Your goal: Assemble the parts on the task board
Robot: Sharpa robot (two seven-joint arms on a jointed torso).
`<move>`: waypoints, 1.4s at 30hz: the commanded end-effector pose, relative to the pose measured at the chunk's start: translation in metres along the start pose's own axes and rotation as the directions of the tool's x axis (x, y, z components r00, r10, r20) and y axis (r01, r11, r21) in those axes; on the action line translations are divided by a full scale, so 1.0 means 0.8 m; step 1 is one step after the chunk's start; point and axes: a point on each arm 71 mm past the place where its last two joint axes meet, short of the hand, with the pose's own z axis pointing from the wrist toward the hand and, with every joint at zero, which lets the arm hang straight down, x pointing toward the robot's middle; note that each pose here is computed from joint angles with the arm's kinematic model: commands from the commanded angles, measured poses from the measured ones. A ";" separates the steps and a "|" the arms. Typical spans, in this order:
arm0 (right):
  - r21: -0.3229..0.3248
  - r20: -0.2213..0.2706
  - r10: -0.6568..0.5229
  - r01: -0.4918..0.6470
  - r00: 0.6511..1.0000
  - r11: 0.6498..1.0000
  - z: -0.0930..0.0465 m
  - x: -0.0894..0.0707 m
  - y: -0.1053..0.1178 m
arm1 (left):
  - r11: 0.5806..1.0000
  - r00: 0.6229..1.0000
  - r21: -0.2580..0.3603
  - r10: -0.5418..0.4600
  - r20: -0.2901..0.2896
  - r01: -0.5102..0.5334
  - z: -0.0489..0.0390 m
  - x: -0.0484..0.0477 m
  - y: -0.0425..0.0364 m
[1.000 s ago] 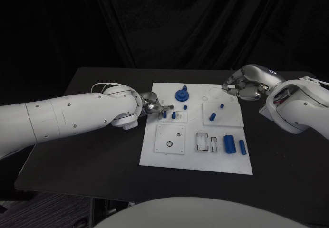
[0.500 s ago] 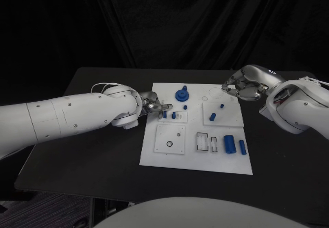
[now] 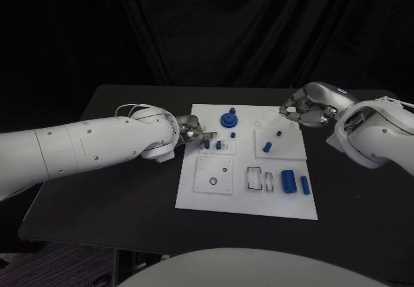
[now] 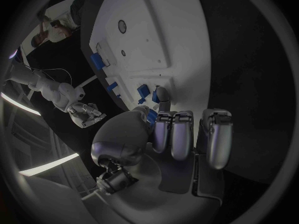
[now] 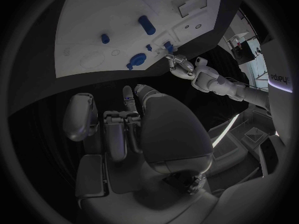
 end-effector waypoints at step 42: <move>0.033 -0.029 -0.004 0.005 1.000 0.999 0.002 0.004 -0.001 | 0.993 0.993 -0.060 0.097 -0.061 -0.101 0.001 -0.031 -0.0227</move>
